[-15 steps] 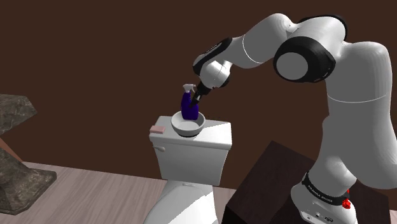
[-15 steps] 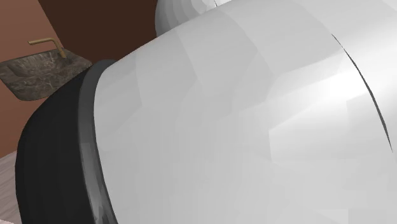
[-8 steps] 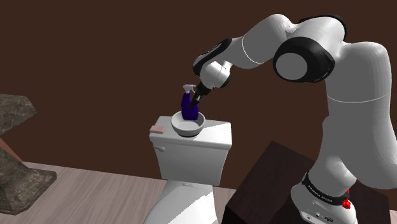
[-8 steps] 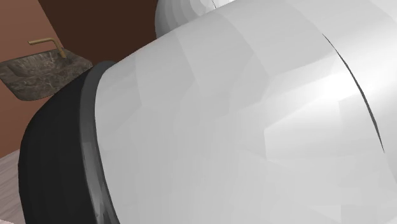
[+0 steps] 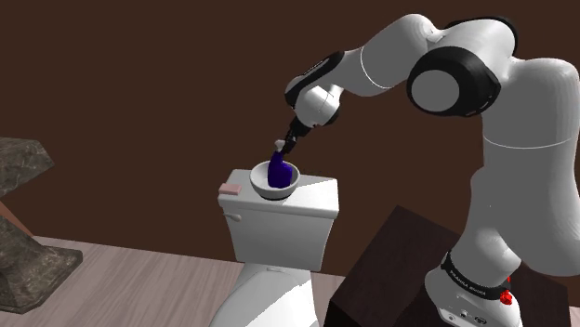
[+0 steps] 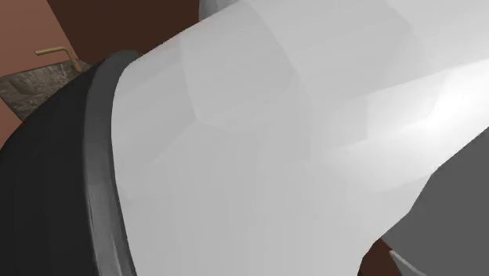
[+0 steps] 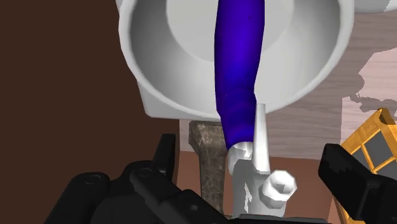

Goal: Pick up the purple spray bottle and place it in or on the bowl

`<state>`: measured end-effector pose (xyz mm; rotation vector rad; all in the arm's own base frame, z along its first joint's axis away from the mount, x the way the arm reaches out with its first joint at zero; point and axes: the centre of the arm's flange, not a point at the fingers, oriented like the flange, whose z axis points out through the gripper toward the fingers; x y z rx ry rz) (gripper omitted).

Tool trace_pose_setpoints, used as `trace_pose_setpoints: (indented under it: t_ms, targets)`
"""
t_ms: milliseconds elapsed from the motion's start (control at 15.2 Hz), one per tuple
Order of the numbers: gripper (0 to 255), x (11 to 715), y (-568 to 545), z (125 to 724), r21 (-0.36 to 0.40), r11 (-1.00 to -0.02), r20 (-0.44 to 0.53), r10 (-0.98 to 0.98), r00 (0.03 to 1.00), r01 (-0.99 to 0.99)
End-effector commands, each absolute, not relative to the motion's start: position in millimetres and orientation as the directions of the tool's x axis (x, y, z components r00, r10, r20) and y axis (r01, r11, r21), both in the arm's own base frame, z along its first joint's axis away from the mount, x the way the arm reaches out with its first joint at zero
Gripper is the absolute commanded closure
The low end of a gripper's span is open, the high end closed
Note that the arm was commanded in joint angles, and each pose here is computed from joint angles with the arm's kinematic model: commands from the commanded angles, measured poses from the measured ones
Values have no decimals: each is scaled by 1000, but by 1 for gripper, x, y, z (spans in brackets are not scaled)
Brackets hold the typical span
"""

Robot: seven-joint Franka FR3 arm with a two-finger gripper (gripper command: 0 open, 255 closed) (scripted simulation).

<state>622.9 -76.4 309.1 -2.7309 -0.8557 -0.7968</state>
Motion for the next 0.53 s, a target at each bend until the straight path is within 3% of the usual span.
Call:
trace_pose_setpoints:
  t_ms: [0, 462]
  targets:
    - [0, 613, -84, 329, -3, -821, 538, 480, 693, 571]
    - [0, 609, -87, 338, -3, -821, 538, 480, 693, 571]
